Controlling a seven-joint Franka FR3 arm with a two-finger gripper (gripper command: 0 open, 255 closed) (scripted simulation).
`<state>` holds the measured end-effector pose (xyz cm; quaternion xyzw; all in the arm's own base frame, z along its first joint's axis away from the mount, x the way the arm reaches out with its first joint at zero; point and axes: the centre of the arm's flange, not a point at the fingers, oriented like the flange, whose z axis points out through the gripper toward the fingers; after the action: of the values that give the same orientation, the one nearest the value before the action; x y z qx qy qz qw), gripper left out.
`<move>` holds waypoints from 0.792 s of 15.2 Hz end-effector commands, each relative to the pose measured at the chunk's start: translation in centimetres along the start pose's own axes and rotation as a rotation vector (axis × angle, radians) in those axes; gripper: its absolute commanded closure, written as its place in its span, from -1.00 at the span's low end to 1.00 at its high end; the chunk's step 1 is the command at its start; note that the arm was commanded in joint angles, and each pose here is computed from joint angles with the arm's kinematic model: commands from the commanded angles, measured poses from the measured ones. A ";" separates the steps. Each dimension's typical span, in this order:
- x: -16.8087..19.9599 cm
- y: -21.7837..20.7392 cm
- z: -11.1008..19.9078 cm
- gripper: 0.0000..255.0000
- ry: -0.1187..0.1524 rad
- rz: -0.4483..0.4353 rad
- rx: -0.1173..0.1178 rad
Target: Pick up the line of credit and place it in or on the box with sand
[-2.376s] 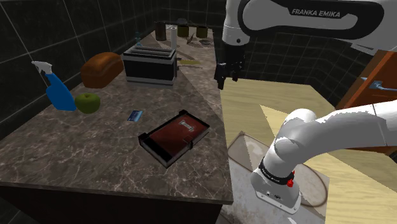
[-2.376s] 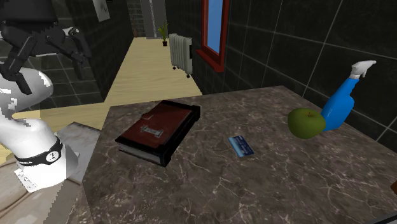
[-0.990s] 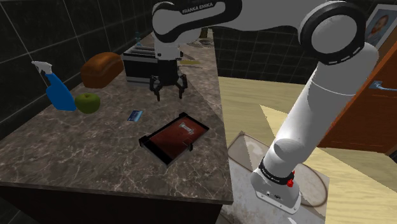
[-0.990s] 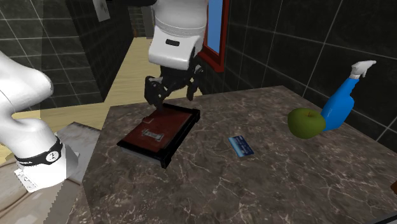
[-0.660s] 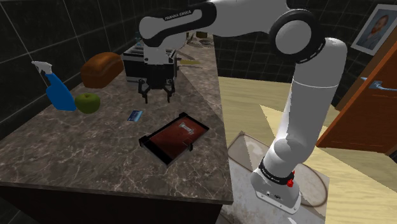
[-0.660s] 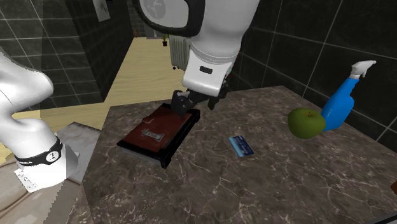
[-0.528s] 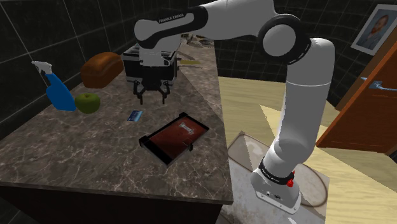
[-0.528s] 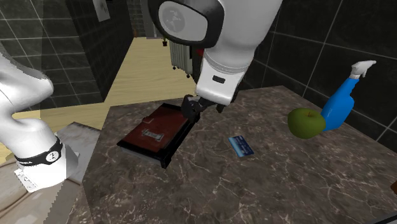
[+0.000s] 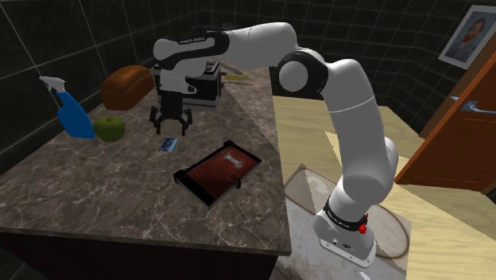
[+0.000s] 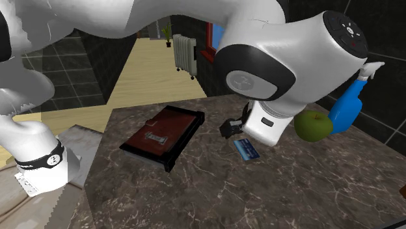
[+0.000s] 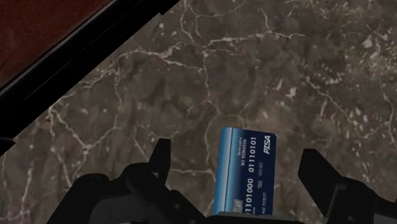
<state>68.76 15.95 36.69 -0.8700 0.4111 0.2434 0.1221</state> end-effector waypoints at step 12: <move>1.7 -1.9 4.8 -1.00 -0.032 0.042 0.017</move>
<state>69.60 18.00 31.76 -0.8560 0.4294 0.2564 0.1307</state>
